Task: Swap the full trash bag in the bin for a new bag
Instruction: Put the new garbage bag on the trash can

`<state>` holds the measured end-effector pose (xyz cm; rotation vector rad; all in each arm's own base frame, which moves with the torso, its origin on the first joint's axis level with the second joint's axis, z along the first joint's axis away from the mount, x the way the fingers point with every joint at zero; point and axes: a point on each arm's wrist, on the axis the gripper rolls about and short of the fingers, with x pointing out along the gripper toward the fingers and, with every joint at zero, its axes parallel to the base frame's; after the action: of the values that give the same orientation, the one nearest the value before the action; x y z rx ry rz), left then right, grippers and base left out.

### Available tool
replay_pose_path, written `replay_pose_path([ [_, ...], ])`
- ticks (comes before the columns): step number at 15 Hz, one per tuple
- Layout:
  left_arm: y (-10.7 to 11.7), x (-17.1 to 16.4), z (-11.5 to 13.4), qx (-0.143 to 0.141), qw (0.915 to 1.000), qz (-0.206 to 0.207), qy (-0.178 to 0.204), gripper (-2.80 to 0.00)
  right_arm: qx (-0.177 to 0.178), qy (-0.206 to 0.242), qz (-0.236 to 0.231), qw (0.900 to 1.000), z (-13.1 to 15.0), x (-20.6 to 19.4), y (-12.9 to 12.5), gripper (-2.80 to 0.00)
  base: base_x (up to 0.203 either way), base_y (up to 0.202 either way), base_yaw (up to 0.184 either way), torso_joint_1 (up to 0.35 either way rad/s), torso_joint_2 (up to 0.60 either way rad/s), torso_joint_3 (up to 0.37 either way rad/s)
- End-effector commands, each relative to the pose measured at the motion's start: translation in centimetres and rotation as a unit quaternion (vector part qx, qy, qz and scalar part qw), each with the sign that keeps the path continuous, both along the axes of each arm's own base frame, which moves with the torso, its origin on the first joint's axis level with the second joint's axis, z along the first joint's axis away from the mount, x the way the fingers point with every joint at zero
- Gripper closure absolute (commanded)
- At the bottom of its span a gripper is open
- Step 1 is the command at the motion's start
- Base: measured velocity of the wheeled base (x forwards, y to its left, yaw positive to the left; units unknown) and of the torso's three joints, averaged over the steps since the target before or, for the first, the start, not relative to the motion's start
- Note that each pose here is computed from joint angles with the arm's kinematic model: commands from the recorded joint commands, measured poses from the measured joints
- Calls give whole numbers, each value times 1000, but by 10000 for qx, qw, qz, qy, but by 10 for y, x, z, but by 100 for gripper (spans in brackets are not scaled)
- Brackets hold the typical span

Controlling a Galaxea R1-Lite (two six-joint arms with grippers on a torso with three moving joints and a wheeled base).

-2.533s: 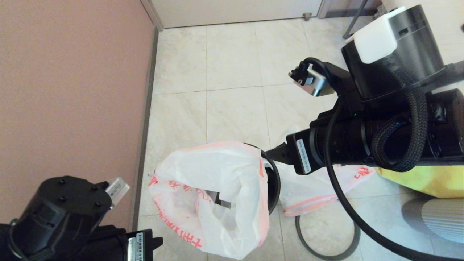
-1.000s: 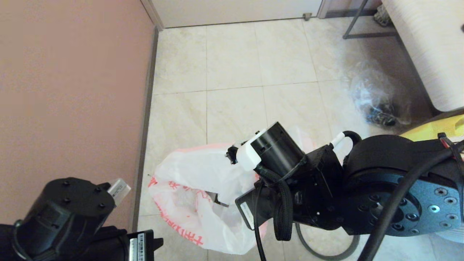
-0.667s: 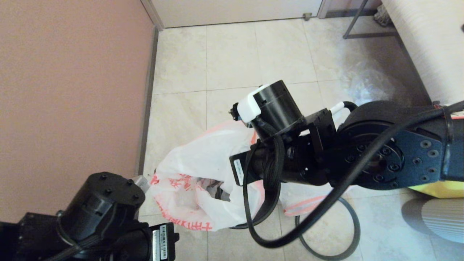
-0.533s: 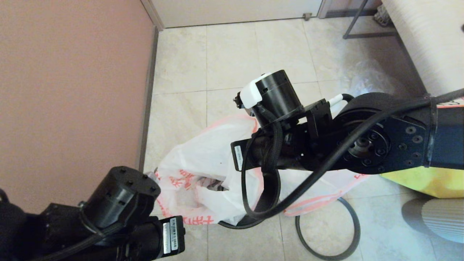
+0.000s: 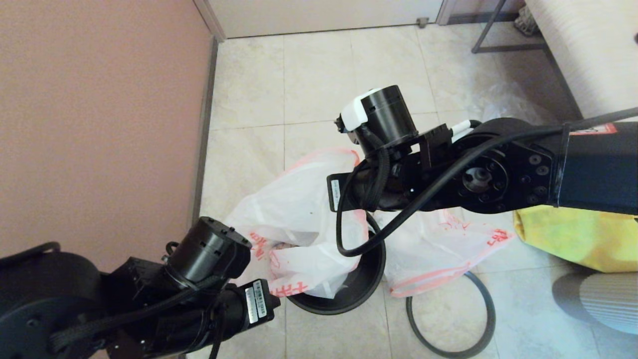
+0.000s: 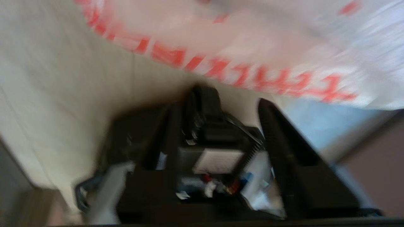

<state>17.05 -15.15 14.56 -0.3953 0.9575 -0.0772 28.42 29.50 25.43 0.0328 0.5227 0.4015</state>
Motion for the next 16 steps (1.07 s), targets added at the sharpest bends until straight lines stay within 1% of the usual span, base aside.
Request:
replay_pose_path([
  [1, 7, 7, -2, -90, 9996, 181, 214, -280, 19, -18, -62, 10000, 1, 4, -1, 0, 0, 0, 0, 0, 0, 0],
  [2, 12, 11, -3, -144, 9990, 285, 303, -280, 22, -22, -77, 10000, 0, 5, -1, 0, 0, 0, 0, 0, 0, 0],
  [4, 18, 23, -4, -307, 9967, 637, 396, -280, 36, -35, -77, 10000, 2, 5, -2, 0, 0, 0, 0, 0, 0, 0],
  [6, 21, 26, -3, -408, 9959, 696, 415, -280, 41, -39, -77, 10000, 2, 5, -2, 0, 0, 0, 0, 0, 0, 0],
  [7, 22, 29, -2, -485, 9954, 753, 345, -280, 45, -43, -77, 10000, 2, 5, -2, 0, 0, 0, 0, 0, 0, 0],
  [9, 25, 26, 4, -655, 9950, 715, 225, -280, 28, -27, -80, 10000, 1, 6, -1, 0, 0, 0, 0, 0, 0, 0],
  [11, 30, 16, 15, -986, 9937, 514, 157, -280, 17, -16, -100, 9999, 0, 7, -2, 0, 0, 0, 0, 0, 0, 0],
  [12, 31, 17, 15, -1019, 9933, 514, 179, -280, 20, -22, -103, 9999, 0, 7, -2, 0, 0, 0, 0, 0, 0, 0],
  [13, 33, 23, 9, -953, 9931, 628, 275, -280, 20, -24, -107, 9999, 0, 7, -2, 0, 0, 0, 0, 0, 0, 0],
  [14, 35, 29, 5, -946, 9923, 738, 295, -280, 20, -24, -107, 9999, 0, 7, -2, 0, 0, 0, 0, 0, 0, 0],
  [16, 34, 33, -4, -893, 9924, 769, 356, -280, 30, -30, -117, 9999, 1, 8, -3, 0, 0, 0, 0, 0, 0, 0],
])
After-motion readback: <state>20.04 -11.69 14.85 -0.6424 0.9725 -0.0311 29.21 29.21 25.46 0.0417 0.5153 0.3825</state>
